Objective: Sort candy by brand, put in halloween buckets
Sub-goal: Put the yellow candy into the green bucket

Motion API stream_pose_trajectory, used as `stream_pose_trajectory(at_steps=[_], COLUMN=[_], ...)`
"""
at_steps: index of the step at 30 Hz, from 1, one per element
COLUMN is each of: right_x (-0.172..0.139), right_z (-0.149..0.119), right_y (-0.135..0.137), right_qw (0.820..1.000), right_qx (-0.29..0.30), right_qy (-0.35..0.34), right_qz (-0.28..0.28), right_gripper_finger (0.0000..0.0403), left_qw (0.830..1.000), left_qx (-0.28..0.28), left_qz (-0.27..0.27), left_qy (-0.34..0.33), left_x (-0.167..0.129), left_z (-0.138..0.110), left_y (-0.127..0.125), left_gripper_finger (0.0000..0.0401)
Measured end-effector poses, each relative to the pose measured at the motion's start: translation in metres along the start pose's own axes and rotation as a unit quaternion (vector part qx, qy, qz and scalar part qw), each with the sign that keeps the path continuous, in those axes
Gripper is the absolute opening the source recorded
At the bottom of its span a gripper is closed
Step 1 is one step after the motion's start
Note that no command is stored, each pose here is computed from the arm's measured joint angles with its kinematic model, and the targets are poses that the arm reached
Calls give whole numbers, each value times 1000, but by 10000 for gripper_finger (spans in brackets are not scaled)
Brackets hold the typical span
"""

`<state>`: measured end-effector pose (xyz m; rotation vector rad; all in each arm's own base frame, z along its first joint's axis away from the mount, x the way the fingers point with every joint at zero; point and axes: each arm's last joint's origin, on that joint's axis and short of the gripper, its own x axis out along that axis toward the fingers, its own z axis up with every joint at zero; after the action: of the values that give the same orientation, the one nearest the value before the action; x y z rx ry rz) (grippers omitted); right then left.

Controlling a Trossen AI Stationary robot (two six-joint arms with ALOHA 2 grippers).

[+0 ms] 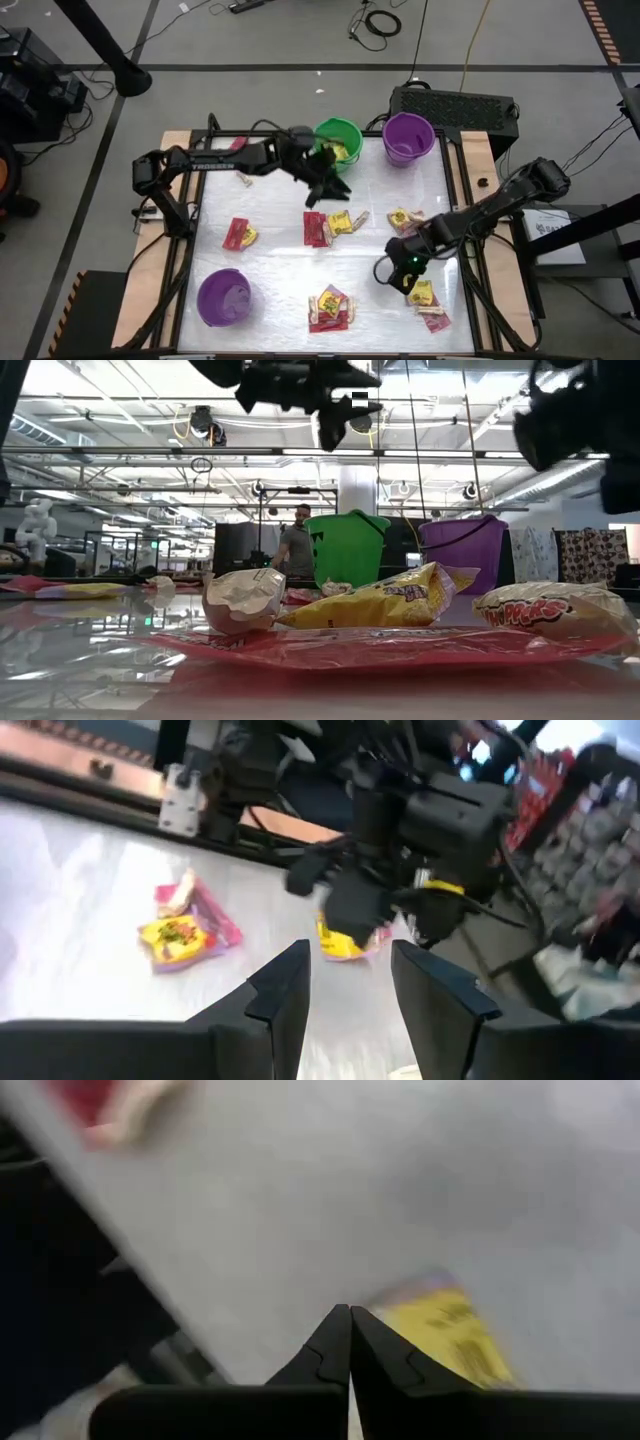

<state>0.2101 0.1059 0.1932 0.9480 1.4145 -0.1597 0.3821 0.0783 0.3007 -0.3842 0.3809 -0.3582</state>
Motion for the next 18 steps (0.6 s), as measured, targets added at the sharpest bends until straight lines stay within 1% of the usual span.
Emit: stream_pose_trajectory(at_steps=[2,5,10,15,18], right_x=[2,3,12,23,24], right_z=[-6,-12,-19,-27,-30], right_y=[-1,-3,-9,-24,-26], right_qw=[1000,999,996,986,981], right_qx=[14,30,31,89,121], right_qy=[-5,-8,-2,16,14], right_qz=[-22,-44,-81,-142,-151], right_gripper_finger=[5,27,92,163,191], left_qw=[999,999,998,998,999], left_qx=[31,50,52,48,40], left_qz=[8,20,29,32,32], left_qy=[1,1,0,0,0], left_x=[6,11,14,14,14], left_z=[-2,-4,-5,-5,-5], left_y=[-8,-14,-18,-17,-17], left_gripper_finger=[148,148,148,148,148])
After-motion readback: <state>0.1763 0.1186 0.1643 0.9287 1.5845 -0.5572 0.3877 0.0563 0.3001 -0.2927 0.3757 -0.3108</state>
